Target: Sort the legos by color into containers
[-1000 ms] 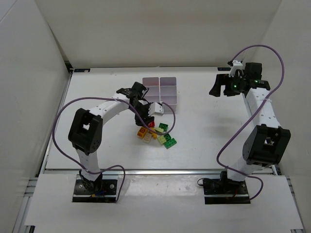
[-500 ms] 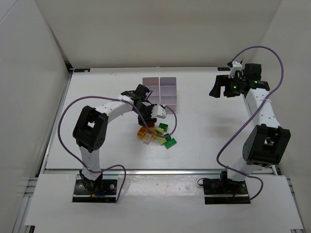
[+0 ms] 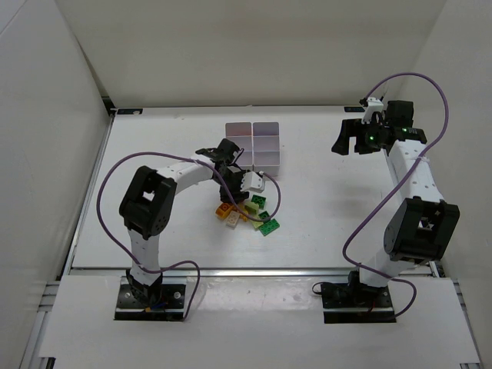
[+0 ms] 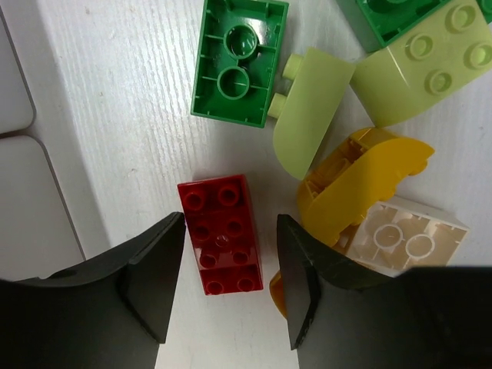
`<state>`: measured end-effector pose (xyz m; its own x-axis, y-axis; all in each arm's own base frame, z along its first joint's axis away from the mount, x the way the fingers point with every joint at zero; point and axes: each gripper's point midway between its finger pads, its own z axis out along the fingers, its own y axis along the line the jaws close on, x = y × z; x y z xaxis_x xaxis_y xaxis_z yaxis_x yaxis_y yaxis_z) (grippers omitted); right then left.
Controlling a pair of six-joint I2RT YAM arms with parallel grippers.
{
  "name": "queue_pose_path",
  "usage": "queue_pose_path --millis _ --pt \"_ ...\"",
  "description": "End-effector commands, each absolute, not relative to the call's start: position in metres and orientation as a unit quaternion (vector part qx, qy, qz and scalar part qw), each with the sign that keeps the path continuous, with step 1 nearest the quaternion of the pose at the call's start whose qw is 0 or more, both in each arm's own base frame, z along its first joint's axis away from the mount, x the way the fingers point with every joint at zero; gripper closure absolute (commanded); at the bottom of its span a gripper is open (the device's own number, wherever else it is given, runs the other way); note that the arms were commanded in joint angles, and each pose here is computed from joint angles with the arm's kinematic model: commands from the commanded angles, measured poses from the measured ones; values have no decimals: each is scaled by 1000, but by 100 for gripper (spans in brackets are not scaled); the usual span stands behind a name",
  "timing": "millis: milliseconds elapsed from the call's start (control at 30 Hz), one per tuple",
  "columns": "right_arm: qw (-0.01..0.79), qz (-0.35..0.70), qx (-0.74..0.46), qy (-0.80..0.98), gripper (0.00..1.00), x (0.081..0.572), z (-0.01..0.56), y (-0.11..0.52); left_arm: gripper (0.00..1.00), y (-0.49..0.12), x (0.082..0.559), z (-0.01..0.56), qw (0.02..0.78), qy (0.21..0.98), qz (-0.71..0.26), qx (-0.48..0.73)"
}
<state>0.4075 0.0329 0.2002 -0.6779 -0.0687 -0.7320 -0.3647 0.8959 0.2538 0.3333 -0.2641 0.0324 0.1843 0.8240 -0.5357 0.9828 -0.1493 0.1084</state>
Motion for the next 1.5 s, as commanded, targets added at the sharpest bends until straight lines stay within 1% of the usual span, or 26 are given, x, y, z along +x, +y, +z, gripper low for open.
queue_pose_path --millis 0,67,100,167,233,300,333,367,467,600,633,700,733,767,833,867,933,1133,1233,1267,1300,1333,1400,1467 --pt "401 187 -132 887 1 412 212 32 40 -263 332 28 220 609 -175 742" --pt "401 187 -133 887 1 413 213 33 41 -262 332 25 216 613 -172 741" --pt "399 189 -132 888 1 414 211 33 45 -261 332 23 214 615 -171 739" --pt "402 188 -132 887 1 415 214 32 49 -258 333 22 210 621 -166 737" --pt "402 189 -132 886 1 416 214 33 58 -256 332 20 206 625 -164 734" --pt "402 188 -132 886 1 417 214 32 62 -257 334 23 209 634 -163 726" --pt "401 190 -133 886 1 417 213 33 66 -257 335 26 213 635 -162 725" --pt "402 190 -133 886 1 417 213 34 68 -258 336 29 217 637 -162 722" --pt "402 194 -132 885 1 416 215 34 70 -265 340 56 247 643 -167 706" --pt "402 201 -130 884 1 415 216 37 70 -287 359 139 334 663 -178 645" --pt "404 202 -129 883 1 415 217 37 71 -290 362 153 344 688 -188 610" --pt "404 210 -125 882 1 414 219 40 71 -294 377 194 388 701 -186 568" --pt "403 213 -124 882 1 414 218 40 71 -293 380 205 394 721 -197 534" --pt "403 216 -121 881 1 416 218 41 72 -294 386 219 414 725 -198 514" --pt "402 219 -118 881 1 418 218 42 72 -284 403 234 438 757 -176 453" --pt "406 219 -118 880 1 421 222 41 72 -280 415 242 458 761 -164 429" --pt "401 224 -117 880 1 424 221 42 73 -262 435 246 474 781 -131 385" --pt "408 226 -122 876 1 433 229 44 73 -242 472 230 470 802 -99 354" --pt "408 225 -124 876 1 433 228 44 71 -233 491 216 462 813 -95 340" --pt "408 224 -125 876 1 433 228 44 70 -233 499 224 471 810 -96 335" --pt "408 223 -124 877 1 432 229 44 70 -232 504 211 457 818 -98 336" --pt "406 223 -125 877 1 431 227 44 70 -232 512 220 467 813 -99 333" --pt "406 223 -125 878 1 431 226 44 69 -235 518 213 460 813 -101 341" --pt "405 222 -127 878 1 429 225 44 67 -239 524 218 468 806 -103 347"
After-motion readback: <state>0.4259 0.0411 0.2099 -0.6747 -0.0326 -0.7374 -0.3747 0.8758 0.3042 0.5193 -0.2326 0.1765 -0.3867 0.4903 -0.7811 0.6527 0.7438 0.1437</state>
